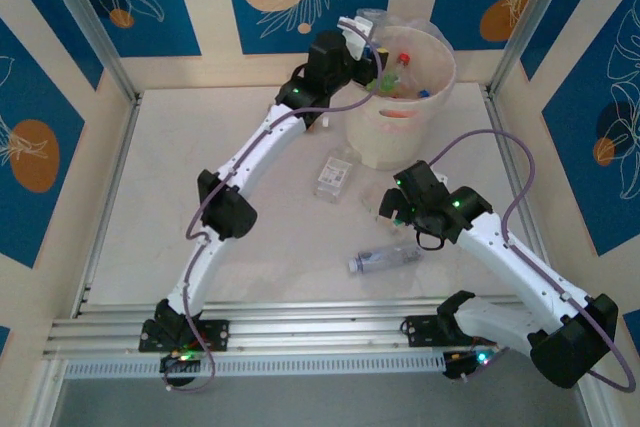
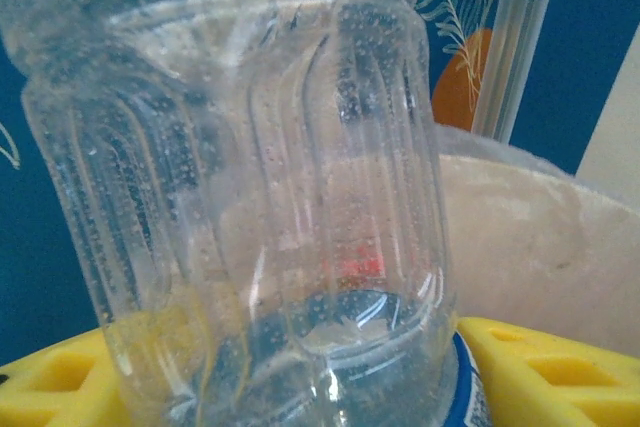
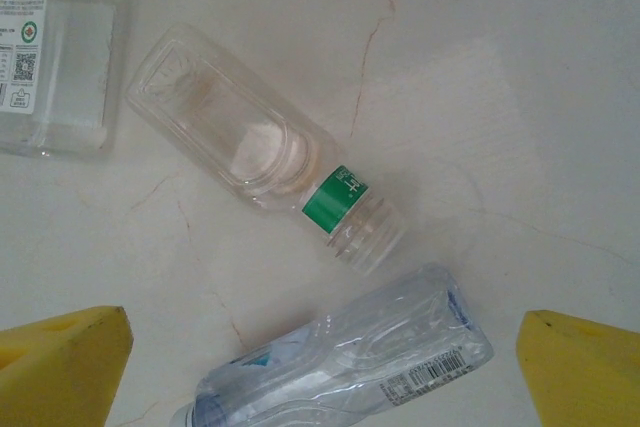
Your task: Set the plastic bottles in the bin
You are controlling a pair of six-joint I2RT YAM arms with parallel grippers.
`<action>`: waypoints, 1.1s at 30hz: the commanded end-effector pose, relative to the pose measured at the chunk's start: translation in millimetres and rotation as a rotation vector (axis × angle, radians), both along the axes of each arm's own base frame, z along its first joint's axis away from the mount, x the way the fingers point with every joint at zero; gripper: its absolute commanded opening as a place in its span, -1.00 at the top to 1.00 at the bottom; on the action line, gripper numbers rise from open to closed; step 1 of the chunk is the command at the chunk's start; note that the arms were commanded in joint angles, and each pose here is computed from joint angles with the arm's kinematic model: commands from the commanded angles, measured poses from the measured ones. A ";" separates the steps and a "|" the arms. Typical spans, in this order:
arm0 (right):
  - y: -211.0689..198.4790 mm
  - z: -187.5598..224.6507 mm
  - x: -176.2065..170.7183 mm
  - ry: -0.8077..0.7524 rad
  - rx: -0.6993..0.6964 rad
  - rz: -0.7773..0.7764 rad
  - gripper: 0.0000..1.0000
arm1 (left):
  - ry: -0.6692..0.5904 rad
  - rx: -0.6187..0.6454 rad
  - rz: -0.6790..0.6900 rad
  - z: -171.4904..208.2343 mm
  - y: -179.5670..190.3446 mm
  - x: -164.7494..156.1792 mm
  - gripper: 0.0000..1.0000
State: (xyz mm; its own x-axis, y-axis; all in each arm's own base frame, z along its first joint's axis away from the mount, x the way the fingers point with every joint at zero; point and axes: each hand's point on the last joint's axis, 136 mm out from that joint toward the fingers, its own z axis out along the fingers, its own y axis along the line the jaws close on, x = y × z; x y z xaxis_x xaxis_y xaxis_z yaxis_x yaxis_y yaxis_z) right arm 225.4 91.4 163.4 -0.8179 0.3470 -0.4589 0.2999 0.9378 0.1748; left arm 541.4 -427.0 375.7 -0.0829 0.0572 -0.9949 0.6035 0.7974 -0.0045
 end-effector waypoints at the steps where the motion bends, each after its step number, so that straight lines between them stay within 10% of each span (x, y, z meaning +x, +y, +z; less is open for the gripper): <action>1: -0.2 8.9 3.4 -0.024 -0.005 -0.010 -0.99 | -0.025 -0.030 -0.031 9.5 -1.7 1.2 -0.39; 19: -2.7 14.6 7.5 -0.052 -0.026 0.000 -0.99 | -0.052 -0.033 -0.022 22.4 6.6 1.7 -0.98; 33: 1.5 13.9 11.7 -0.053 -0.020 0.017 -0.99 | -0.084 -0.082 0.012 28.1 12.5 13.2 -0.62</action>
State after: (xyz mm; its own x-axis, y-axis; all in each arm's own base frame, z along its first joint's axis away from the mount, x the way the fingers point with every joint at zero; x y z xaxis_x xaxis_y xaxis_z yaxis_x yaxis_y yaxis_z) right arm 232.0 89.6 170.2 -0.8045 0.3286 -0.4948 0.2856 0.9444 0.1629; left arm 550.6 -425.5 373.3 -0.0603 0.0468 -0.9971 0.6136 0.7896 -0.0001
